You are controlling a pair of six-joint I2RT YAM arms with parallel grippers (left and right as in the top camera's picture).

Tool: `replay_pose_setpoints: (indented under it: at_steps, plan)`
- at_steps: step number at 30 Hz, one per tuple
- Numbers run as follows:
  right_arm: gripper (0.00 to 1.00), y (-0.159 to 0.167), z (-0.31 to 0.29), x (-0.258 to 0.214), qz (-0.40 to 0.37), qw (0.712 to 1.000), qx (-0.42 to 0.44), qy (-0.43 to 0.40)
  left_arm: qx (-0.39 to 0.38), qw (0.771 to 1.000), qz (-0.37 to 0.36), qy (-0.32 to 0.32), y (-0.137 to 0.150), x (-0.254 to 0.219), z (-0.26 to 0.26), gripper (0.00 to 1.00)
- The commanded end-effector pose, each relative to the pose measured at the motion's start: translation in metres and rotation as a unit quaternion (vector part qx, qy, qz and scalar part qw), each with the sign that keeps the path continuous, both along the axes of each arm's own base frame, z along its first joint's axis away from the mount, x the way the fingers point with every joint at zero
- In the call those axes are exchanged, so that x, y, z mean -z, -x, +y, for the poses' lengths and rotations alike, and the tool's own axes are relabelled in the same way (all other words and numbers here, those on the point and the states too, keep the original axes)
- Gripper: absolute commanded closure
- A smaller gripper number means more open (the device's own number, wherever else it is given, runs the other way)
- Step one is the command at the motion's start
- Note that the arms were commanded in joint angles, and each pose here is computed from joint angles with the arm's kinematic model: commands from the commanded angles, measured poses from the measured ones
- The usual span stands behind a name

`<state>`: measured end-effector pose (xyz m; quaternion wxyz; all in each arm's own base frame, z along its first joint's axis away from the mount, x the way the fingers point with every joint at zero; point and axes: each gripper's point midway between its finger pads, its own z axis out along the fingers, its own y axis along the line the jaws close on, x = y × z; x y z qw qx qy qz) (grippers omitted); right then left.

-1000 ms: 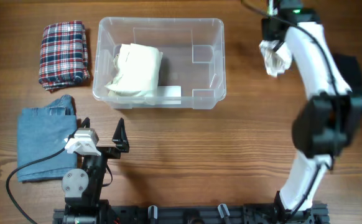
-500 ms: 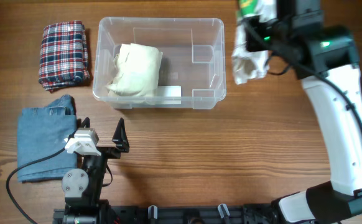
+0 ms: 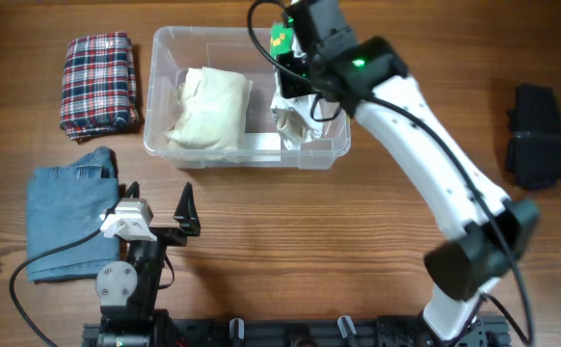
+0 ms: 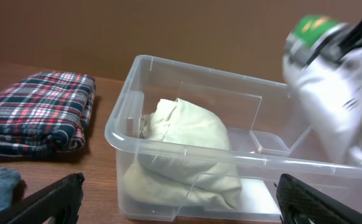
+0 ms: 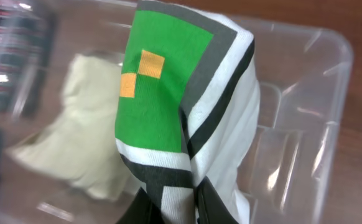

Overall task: Pack container
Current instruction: 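Carry the white cloth into the bin beside the cream cloth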

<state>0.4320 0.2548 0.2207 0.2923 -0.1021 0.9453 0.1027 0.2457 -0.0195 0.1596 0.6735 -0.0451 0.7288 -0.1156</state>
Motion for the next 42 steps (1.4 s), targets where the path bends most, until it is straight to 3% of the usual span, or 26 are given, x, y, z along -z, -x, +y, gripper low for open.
replay_pose_setpoints:
  at_steps: [1,8,9,11,14,17,23,26,28,32,34,38,42]
  plan:
    - [0.95,-0.017,0.002,0.034,0.016,0.999,0.041,0.011,0.007,1.0,0.0,-0.009,0.001,0.002,-0.002,0.0]
    - [0.94,-0.029,0.01,0.096,0.057,0.996,0.055,0.029,0.007,1.0,0.0,-0.009,0.001,0.002,-0.002,0.0]
    - [0.91,-0.03,0.011,0.104,0.063,0.996,0.055,0.033,0.007,1.0,0.0,-0.009,0.001,0.002,-0.002,0.0]
    - [0.76,-0.031,0.015,0.115,0.069,0.996,0.051,0.03,0.007,1.0,0.0,-0.009,0.001,0.002,-0.002,0.0]
    - [0.67,-0.031,0.023,0.126,0.08,0.996,0.04,0.018,0.007,1.0,0.0,-0.009,0.001,0.002,-0.002,0.0]
    - [0.49,-0.03,0.035,0.132,0.093,0.995,0.024,-0.005,0.007,1.0,0.0,-0.009,0.001,0.002,-0.002,0.0]
    - [0.34,-0.024,0.071,0.123,0.104,0.99,-0.048,-0.085,0.007,1.0,0.0,-0.009,0.001,0.002,-0.002,0.0]
    - [0.27,-0.024,0.072,0.122,0.103,0.99,-0.051,-0.087,0.007,1.0,0.0,-0.009,0.001,0.002,-0.002,0.0]
    - [0.29,-0.028,0.073,0.118,0.093,0.99,-0.053,-0.09,0.007,1.0,0.0,-0.009,0.001,0.002,-0.002,0.0]
    - [0.66,-0.035,0.076,0.115,0.082,0.99,-0.047,-0.103,0.007,1.0,0.0,-0.009,0.001,0.002,-0.002,0.0]
    - [0.78,-0.032,0.075,0.119,0.088,0.99,-0.047,-0.099,0.007,1.0,0.0,-0.009,0.001,0.002,-0.002,0.0]
    - [0.86,-0.024,0.072,0.136,0.107,0.989,-0.044,-0.09,0.007,1.0,0.0,-0.009,0.001,0.002,-0.002,0.0]
    - [0.88,-0.014,0.07,0.157,0.126,0.987,-0.045,-0.091,0.007,1.0,0.0,-0.009,0.001,0.002,-0.002,0.0]
